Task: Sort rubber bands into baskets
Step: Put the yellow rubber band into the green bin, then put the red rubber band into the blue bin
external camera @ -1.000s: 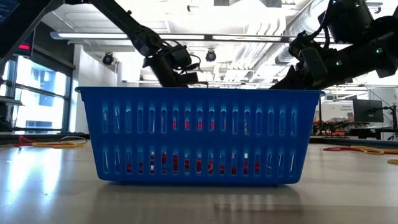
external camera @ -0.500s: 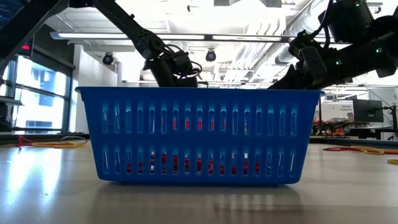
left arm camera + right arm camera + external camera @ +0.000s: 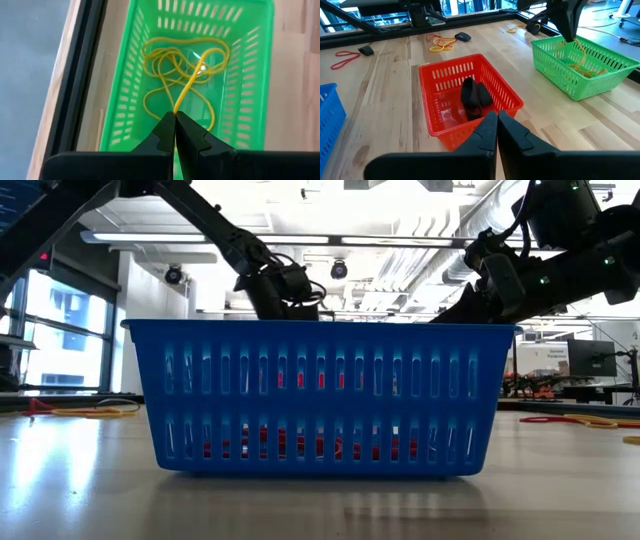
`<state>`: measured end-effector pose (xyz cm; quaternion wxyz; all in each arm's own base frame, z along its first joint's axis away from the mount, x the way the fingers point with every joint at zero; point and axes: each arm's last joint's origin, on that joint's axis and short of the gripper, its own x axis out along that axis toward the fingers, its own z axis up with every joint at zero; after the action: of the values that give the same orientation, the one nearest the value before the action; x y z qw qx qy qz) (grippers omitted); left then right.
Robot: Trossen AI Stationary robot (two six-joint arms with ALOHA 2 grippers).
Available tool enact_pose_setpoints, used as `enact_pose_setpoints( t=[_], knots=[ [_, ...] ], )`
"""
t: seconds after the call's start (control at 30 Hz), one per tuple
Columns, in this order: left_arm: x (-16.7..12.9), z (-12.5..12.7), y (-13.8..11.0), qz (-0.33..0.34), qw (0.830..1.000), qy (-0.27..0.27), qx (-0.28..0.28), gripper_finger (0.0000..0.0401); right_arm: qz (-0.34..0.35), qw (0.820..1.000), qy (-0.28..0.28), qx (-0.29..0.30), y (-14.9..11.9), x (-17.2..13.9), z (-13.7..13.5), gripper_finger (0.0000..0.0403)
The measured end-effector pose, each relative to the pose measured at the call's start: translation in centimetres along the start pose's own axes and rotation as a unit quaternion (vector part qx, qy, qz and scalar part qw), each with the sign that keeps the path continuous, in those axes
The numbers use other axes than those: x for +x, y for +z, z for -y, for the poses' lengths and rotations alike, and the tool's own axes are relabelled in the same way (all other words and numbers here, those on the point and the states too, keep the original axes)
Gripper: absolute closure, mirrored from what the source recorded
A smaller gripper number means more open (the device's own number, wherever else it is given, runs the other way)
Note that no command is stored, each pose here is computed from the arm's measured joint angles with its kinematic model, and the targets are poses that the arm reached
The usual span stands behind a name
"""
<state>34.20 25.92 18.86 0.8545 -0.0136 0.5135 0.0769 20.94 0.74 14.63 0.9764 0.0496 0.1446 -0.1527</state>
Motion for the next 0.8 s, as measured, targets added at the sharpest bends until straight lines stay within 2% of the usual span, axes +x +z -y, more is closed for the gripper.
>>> enact_pose_setpoints(
  t=[0.3,0.7,0.8],
  knots=[
    [0.1,0.4,0.1,-0.02,0.999,0.021,0.021,0.039,0.001,1.0,0.0,0.0,0.0,0.0,0.0,0.0403],
    [0.2,1.0,0.2,-0.027,0.999,0.021,0.033,0.0308,0.0,1.0,0.0,0.001,0.0,0.0,0.0,0.0403],
    [0.1,1.1,0.2,-0.042,0.998,0.038,0.034,0.0296,-0.003,1.0,0.0,0.002,-0.1,0.0,0.0,0.0403]
  ],
)
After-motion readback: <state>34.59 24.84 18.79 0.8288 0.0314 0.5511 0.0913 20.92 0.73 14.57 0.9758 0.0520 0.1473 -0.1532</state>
